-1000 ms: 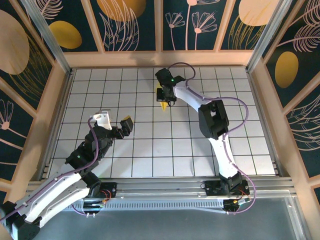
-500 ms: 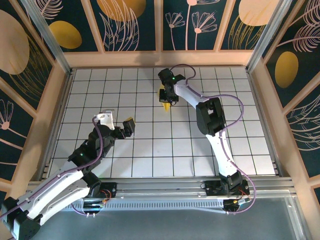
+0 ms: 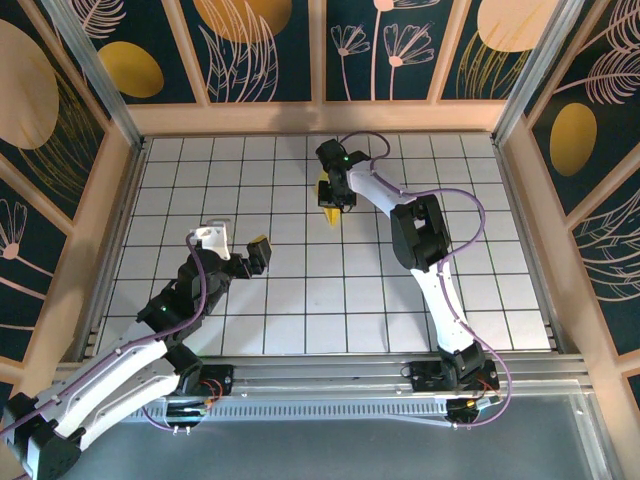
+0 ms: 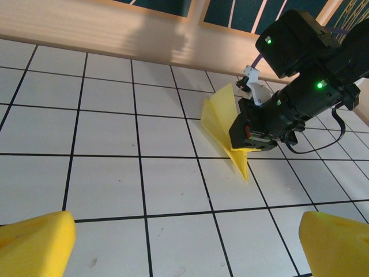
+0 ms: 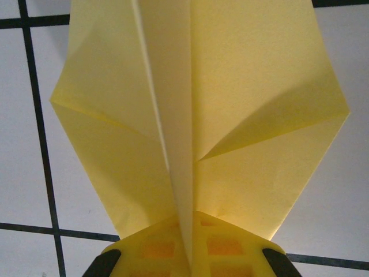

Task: Fold a paper plane with a square sheet of paper (fold left side to right side)
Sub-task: Place the paper plane at the top-center of the table.

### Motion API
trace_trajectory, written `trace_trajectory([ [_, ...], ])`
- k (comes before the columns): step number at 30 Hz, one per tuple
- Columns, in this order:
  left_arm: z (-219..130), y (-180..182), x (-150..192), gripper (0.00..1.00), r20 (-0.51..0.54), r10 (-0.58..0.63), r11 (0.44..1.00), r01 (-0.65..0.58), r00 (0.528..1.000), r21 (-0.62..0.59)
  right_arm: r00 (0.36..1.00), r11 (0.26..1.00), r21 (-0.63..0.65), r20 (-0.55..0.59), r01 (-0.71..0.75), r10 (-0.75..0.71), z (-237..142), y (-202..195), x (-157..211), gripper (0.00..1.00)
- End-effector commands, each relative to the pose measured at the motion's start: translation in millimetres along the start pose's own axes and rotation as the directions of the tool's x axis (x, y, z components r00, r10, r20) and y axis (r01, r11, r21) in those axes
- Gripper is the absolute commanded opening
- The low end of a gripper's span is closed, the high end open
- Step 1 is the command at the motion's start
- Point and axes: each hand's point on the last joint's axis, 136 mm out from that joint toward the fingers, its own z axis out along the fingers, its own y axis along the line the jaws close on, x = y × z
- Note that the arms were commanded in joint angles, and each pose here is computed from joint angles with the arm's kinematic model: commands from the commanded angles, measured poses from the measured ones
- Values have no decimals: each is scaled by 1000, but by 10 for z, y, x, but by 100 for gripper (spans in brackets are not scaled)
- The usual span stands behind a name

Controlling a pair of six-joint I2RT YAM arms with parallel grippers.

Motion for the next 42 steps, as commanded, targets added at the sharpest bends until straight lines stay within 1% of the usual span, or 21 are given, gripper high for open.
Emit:
trace_trajectory([
  [1, -33, -47, -145, 99, 27, 1, 1000, -1, 1000, 10, 999, 1000, 25, -38, -8, 9, 156, -71, 120, 5],
  [5, -32, -42, -134, 99, 24, 1, 1000, -1, 1000, 9, 999, 999, 32, -48, -8, 9, 191, -92, 154, 6],
  [14, -39, -28, -132, 99, 23, -2, 1000, 2, 1000, 4, 998, 999, 51, -62, -5, 8, 236, -142, 217, 20],
  [21, -43, -27, -140, 99, 26, -3, 1000, 3, 1000, 2, 998, 998, 65, -58, 7, -3, 220, -137, 234, 26],
  [23, -43, -24, -134, 99, 25, -3, 1000, 3, 1000, 1, 998, 998, 62, -56, 10, -6, 193, -111, 235, 29],
  [27, -47, -14, -138, 99, 26, -6, 1000, 6, 1000, -4, 999, 995, 100, -37, 9, -5, 133, -149, 219, 34],
  [32, -78, 118, -183, 99, 53, -44, 996, 48, 998, -74, 998, 988, 143, 1, -57, 57, 42, -196, 213, 35],
  [35, -99, 161, -200, 99, 67, -66, 993, 72, 996, -92, 996, 982, 169, 2, -84, 85, 56, -251, 258, 35],
  [39, -105, 174, -198, 99, 66, -74, 992, 80, 995, -99, 996, 976, 201, -2, -85, 87, 61, -282, 311, 35],
  [42, -100, 175, -200, 99, 64, -72, 992, 78, 995, -102, 997, 979, 189, 2, -76, 77, 53, -241, 299, 35],
])
